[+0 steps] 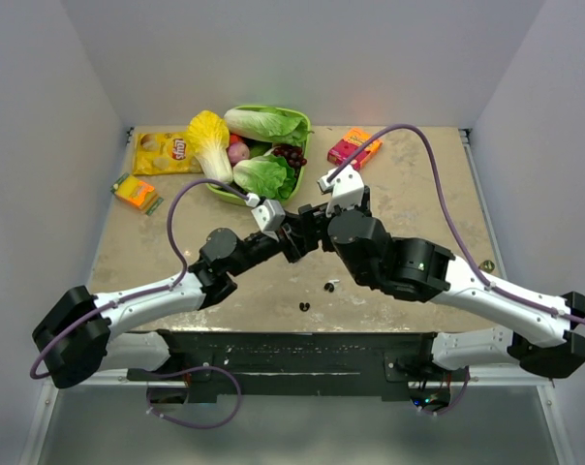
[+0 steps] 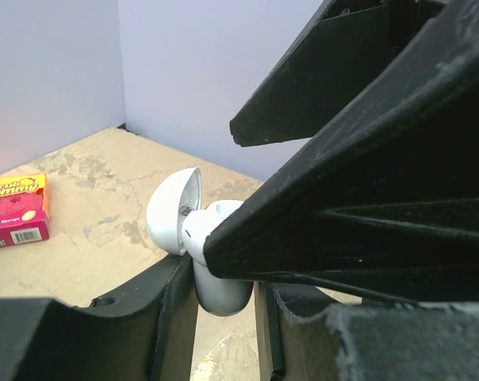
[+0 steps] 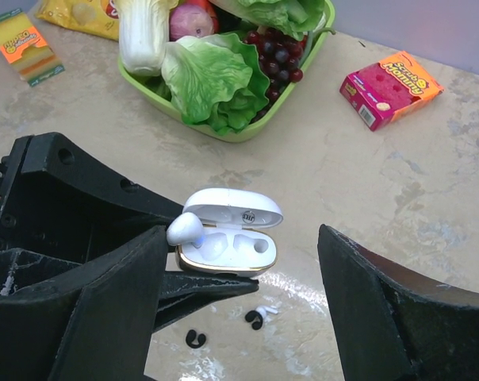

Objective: Insert the wireless bluetooth earbuds into the charging case
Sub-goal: Place the earbud in the charging case.

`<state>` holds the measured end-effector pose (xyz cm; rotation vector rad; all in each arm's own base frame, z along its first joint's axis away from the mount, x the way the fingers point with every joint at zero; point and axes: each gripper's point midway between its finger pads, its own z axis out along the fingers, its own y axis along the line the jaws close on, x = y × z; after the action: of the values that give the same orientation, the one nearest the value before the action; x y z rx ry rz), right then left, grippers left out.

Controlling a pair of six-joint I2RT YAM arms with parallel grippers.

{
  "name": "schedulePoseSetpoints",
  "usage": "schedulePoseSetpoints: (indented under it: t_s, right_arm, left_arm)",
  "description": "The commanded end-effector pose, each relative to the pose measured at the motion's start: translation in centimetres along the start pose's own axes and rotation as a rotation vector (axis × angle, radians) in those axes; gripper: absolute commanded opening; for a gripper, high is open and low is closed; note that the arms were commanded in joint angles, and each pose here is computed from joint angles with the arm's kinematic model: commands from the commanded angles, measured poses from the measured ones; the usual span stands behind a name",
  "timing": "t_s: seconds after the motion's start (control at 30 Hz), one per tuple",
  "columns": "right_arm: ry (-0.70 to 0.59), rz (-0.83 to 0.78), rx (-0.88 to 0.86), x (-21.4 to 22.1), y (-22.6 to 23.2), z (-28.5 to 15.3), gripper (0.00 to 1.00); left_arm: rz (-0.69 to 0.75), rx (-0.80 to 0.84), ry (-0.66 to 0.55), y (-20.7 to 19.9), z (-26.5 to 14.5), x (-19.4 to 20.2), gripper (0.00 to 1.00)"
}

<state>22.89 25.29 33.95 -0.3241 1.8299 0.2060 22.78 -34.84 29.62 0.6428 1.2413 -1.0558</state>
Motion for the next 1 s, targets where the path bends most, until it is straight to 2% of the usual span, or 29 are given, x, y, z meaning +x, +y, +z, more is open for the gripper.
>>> schedulePoseSetpoints:
  t_s: [0.0,0.6,0.8,0.97]
  right_arm:
    - [-0.03,0.037,0.043,-1.1,-1.8,-1.1,0.77]
    - [-0.037,0.04,0.065,-0.9,-2.7,-1.4,0.77]
    - [-0.114,0.118,-0.01,-3.4,-2.2,-2.4,0.79]
    - [-0.108,0.109,-0.023,-4.3,-0.8,-1.6,0.8]
  left_arm:
    - [0.046,-0.007,-0.115,-0.1,-0.2,-3.6,0.0]
    - [0.055,-0.008,-0.127,-0.2,-0.5,-4.2,0.0]
    - [0.055,-0.014,-0.115,0.0,-0.5,-3.7,0.0]
    - [0.054,-0.028,-0.114,0.3,-0.3,-3.4,0.0]
